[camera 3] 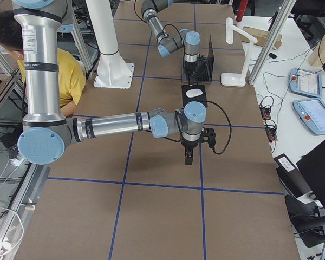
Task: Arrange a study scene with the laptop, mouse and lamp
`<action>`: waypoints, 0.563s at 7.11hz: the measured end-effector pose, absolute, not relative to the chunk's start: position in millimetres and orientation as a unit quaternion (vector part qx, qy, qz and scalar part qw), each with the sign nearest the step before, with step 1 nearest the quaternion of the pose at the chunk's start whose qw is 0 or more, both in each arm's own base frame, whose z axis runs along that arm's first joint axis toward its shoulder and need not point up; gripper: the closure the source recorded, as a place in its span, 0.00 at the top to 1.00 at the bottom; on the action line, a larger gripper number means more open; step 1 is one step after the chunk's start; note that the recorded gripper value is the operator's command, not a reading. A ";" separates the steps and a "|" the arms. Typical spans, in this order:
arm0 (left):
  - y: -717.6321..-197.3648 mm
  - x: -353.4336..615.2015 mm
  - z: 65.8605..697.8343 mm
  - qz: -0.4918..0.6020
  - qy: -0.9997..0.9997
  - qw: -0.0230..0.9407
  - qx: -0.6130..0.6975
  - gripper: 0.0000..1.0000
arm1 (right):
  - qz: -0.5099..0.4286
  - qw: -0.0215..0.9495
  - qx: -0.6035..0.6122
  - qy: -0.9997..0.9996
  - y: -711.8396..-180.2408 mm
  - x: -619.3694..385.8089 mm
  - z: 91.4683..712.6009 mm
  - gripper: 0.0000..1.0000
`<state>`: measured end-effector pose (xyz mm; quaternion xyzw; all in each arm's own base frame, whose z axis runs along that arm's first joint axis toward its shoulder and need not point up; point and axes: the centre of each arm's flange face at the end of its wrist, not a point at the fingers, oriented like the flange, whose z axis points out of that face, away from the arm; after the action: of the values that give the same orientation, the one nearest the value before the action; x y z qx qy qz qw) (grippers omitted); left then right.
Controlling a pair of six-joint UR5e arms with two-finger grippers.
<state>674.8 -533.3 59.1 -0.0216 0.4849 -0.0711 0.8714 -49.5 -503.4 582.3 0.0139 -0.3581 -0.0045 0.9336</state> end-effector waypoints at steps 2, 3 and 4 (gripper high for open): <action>-513.1 622.9 90.0 -0.046 0.489 0.871 -0.015 1.00 | -0.002 0.934 0.015 -0.358 -503.6 -46.8 582.3 1.00; -499.4 583.8 106.3 -0.028 0.485 0.874 -0.006 1.00 | -0.001 0.934 0.015 -0.358 -503.8 -45.5 582.3 1.00; -484.9 534.2 122.3 -0.004 0.477 0.879 0.003 1.00 | 0.000 0.934 0.016 -0.358 -503.8 -44.5 582.3 1.00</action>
<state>534.2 -484.9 122.3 0.0035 0.4775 -0.0043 0.8786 -44.5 -503.8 582.3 0.0158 -0.3580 0.0001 0.9336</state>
